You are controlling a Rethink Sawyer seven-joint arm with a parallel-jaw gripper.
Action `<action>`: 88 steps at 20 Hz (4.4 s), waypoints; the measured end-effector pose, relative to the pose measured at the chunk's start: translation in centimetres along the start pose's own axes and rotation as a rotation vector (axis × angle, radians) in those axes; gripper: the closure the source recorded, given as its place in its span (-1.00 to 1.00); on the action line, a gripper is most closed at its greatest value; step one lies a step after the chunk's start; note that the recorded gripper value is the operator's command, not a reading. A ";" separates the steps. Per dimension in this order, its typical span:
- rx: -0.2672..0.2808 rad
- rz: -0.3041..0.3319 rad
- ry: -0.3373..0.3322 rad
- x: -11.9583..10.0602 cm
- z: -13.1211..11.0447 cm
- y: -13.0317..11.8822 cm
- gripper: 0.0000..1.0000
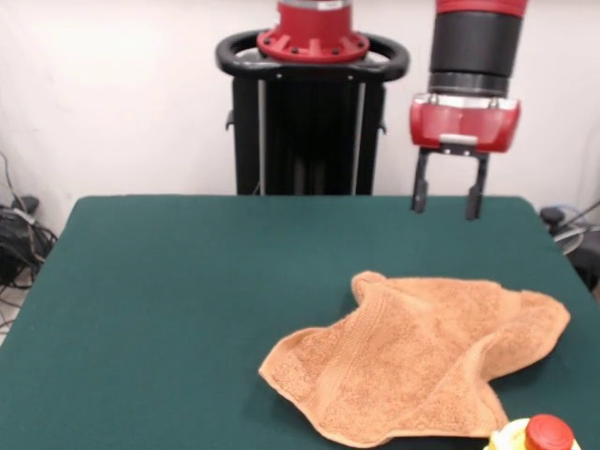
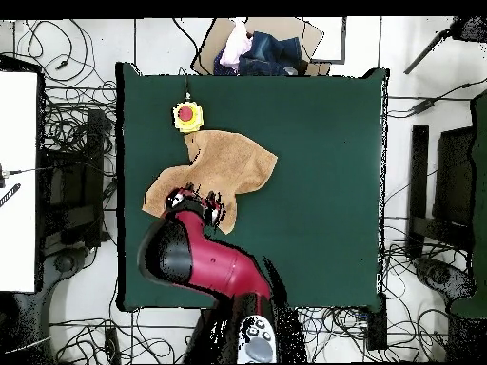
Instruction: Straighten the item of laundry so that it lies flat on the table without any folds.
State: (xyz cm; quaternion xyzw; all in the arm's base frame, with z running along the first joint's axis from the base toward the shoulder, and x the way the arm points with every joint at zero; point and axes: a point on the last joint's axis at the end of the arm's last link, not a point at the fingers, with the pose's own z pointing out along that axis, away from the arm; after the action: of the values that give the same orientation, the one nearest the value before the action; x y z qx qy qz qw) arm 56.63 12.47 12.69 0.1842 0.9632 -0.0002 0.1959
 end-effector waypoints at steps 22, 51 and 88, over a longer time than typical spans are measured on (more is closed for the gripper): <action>0.032 0.020 -0.021 -2.8 0.7 -5.2 -1.00; 0.015 0.021 -0.007 -5.5 4.5 -11.5 -1.00; -0.015 -0.090 0.035 2.6 -5.9 -6.9 -1.00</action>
State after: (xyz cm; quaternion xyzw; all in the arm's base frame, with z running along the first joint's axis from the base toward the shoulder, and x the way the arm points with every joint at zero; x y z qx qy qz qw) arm 49.72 7.44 16.65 0.1390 0.9738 0.0013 0.1800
